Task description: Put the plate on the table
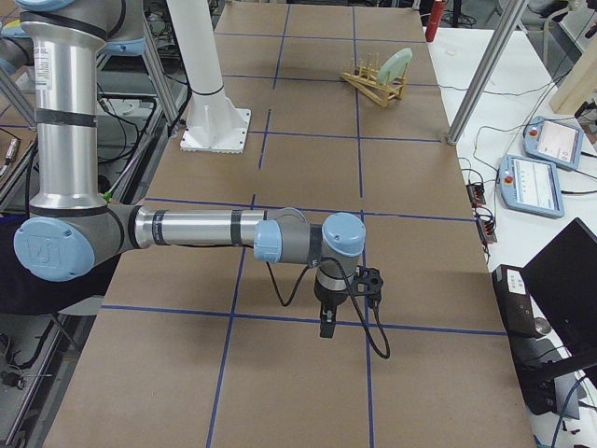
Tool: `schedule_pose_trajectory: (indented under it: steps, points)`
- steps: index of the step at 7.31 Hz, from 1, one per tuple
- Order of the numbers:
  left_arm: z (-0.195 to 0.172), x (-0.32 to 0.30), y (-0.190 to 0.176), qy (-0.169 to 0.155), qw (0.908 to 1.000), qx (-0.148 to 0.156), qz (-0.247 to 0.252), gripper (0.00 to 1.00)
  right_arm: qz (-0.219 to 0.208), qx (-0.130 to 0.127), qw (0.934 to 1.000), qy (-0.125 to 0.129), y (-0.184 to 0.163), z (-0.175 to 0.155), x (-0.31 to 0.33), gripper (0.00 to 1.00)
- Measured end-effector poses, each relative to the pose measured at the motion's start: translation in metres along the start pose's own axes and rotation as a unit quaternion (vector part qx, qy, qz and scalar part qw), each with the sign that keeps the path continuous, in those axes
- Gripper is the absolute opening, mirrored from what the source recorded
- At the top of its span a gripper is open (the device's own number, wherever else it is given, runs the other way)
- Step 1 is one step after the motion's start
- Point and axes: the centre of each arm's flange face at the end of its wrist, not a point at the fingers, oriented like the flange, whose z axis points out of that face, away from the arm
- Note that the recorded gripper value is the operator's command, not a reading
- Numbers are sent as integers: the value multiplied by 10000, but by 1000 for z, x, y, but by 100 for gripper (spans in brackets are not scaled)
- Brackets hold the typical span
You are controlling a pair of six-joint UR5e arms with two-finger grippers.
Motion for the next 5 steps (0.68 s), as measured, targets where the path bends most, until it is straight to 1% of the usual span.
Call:
schedule_pose_trajectory:
  steps: [2,3,4,5]
  points:
    - [-7,8,-3,9,9999,87,95,100,1,-1,10000,0,0,0,0,100]
    - [-21,21,-12,7,9994,229,246,100,1,-3,10000,0,0,0,0,100]
    - [-41,41,-34,58,9979,443,473,100,3,-5,10000,0,0,0,0,100]
    - [-71,76,-68,216,9940,737,782,100,2,-3,10000,0,0,0,0,100]
